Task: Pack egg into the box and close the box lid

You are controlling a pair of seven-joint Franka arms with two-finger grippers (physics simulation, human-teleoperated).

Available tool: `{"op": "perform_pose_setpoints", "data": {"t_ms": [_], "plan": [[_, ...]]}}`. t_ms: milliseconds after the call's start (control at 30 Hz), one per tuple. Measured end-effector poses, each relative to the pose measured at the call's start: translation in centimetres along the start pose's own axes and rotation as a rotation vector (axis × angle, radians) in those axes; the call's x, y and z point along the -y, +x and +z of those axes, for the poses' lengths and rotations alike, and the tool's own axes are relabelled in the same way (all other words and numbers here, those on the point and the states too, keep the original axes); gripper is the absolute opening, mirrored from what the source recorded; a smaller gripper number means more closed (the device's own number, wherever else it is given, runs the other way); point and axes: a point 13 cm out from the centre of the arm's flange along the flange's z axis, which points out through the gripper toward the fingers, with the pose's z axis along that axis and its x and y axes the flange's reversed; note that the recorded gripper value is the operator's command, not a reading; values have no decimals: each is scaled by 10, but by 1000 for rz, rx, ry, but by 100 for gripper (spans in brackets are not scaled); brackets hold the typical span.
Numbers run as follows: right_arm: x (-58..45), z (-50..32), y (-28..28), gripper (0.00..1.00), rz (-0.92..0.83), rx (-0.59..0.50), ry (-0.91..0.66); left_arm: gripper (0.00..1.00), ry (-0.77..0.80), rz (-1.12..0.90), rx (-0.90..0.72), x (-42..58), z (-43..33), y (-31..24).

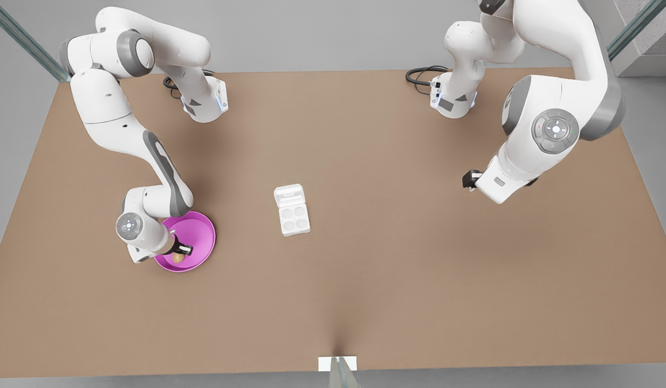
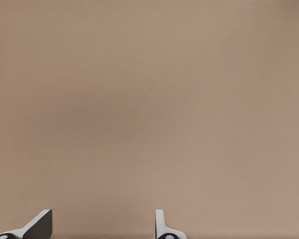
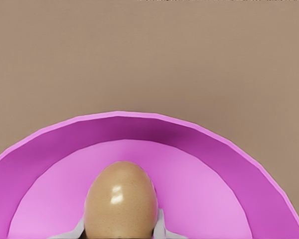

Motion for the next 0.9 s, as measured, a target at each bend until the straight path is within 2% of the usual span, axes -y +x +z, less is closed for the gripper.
{"op": "perform_pose_setpoints", "data": {"t_ms": [500,700,900], "plan": [[-25,-44,4,26,-63,3,-3,100,0,-3,0,-2,-1,1],[-117,-76,24,27,-128,-17,-62,100,0,-1,0,0,-2,2],[-245,-124,70,27,-199,-43,-93,100,2,-6,1,-5,-4,2]]}}
